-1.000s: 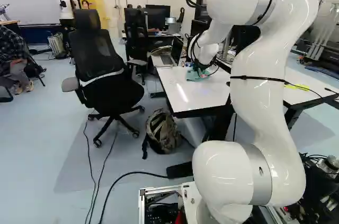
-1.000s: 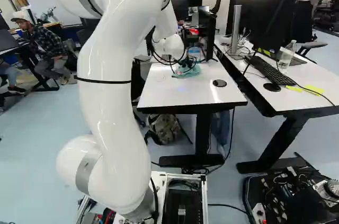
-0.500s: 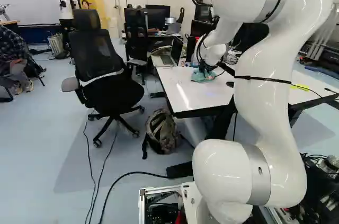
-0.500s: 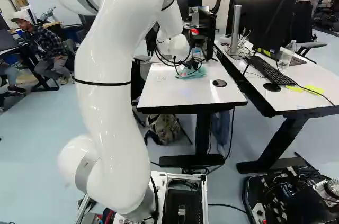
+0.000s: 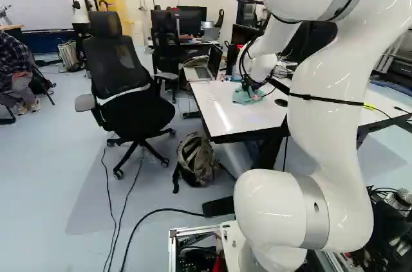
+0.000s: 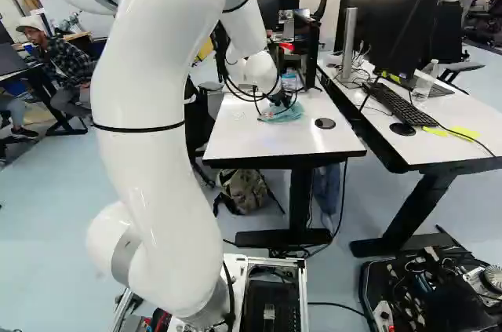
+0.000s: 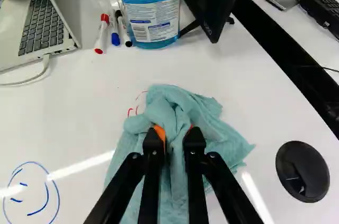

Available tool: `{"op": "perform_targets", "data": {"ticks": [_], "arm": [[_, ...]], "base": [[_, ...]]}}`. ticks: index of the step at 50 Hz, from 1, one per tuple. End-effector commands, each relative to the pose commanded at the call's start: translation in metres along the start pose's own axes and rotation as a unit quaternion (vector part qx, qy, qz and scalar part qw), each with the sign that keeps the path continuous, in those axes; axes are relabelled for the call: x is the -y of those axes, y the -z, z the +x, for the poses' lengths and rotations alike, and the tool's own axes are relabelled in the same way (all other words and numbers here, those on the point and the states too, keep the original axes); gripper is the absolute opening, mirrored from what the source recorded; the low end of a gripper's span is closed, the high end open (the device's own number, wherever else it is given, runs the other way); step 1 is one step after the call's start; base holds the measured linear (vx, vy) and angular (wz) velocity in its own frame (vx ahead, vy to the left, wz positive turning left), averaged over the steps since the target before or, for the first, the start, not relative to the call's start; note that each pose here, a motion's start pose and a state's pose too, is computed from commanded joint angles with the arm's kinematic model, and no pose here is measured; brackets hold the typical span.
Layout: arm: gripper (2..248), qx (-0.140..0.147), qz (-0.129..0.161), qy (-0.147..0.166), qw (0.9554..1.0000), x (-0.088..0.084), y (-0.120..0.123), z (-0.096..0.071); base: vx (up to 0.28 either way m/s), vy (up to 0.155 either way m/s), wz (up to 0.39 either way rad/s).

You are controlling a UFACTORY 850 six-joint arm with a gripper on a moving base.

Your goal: Clean the table with the green towel

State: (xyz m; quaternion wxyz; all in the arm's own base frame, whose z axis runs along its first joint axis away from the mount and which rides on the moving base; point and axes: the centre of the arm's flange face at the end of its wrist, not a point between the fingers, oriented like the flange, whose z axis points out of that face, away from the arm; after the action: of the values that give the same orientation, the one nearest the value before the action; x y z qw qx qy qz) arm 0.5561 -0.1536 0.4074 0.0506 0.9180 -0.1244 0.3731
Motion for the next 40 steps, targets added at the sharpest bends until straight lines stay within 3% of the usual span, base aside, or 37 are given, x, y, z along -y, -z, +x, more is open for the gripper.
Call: {"op": "perform_targets", "data": {"ticks": [17, 40], "arm": [[51, -0.008, 0.0, 0.0, 1.0, 0.001, 0.01, 0.004], [51, 0.005, 0.003, 0.003, 1.0, 0.005, 0.067, -0.017]], "base": [[0.0, 0.0, 0.0], [0.0, 0.0, 0.0]]}}
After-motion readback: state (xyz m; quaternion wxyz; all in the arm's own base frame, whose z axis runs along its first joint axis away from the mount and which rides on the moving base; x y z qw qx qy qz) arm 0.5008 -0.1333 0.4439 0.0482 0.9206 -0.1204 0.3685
